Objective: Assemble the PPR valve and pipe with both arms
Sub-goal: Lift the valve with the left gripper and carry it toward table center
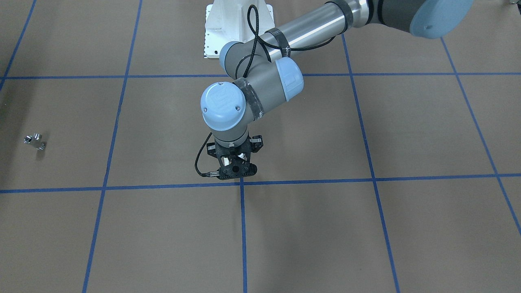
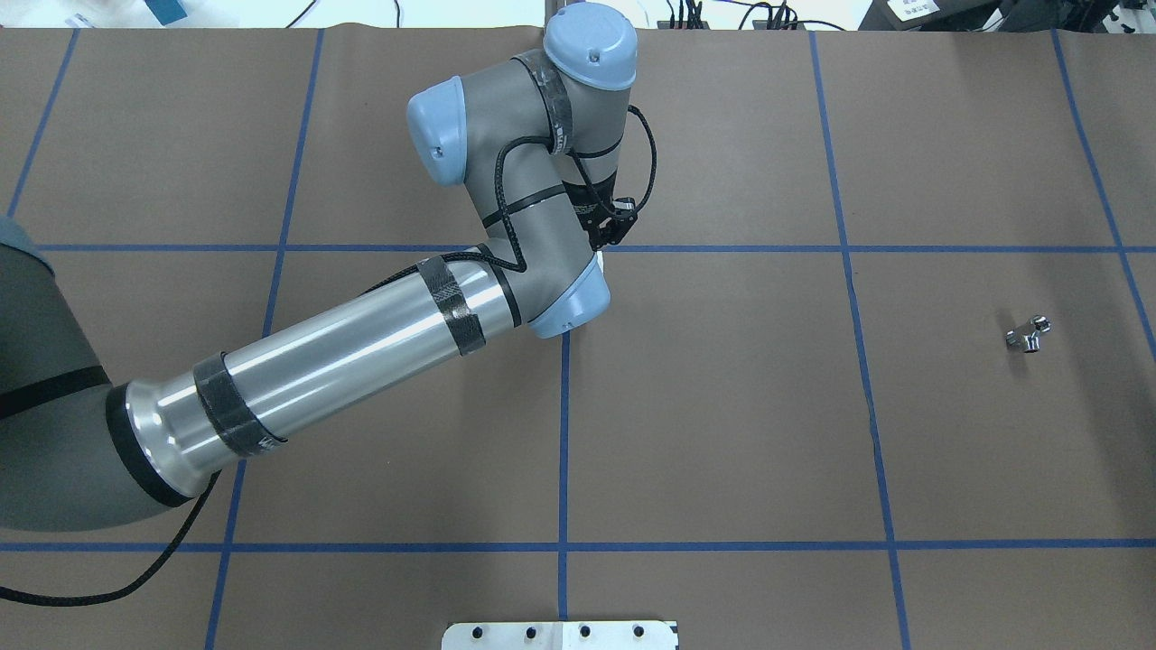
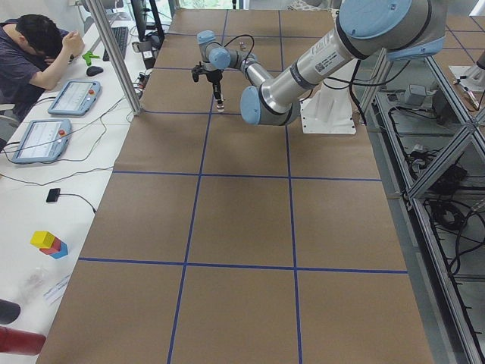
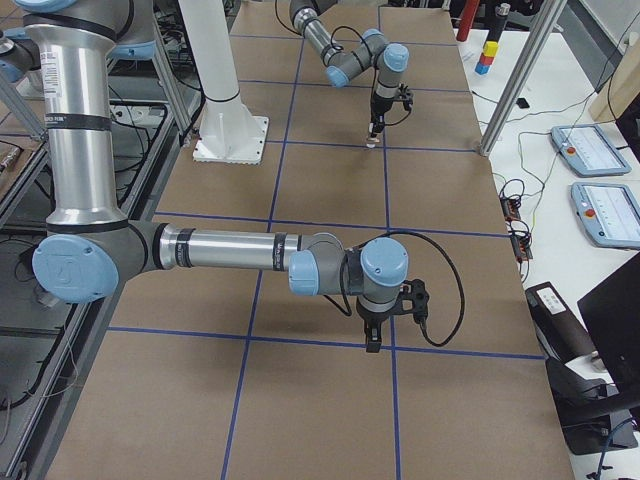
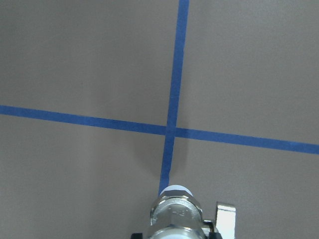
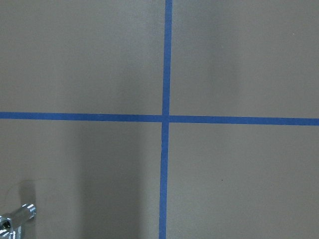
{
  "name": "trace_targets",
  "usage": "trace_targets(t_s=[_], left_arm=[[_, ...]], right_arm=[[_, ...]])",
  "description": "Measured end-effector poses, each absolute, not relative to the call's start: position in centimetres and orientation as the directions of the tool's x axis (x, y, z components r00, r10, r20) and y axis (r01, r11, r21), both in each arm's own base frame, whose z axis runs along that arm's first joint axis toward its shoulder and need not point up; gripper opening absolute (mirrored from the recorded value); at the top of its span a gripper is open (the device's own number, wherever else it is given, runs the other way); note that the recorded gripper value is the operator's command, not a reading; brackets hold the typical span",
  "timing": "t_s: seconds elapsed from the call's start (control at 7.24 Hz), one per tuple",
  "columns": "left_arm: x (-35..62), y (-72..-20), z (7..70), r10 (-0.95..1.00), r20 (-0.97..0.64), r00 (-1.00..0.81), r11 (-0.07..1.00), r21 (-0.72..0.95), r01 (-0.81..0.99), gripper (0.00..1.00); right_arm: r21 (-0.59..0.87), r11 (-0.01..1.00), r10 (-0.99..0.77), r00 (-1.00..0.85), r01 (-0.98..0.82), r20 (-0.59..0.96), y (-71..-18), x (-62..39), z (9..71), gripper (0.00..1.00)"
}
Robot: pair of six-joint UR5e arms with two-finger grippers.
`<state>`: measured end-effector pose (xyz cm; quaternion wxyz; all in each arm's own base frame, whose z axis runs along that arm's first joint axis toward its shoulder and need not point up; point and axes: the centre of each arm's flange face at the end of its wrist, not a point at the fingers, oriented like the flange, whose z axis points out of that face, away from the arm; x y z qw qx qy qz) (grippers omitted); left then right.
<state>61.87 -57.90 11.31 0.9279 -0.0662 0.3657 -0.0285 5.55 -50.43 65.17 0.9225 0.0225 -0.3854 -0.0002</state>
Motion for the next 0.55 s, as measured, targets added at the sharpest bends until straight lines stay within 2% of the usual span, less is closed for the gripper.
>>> trace_targets(t_s=[0.55], left_arm=[[62.08,-57.72,11.83,-0.095,-0.675,0.732,0.990,-0.141,-0.002,0.00]], right_arm=[[0.042,0.999,-0.018,0.704,-0.017,0.710,-50.43,5.56,65.19,1.00]])
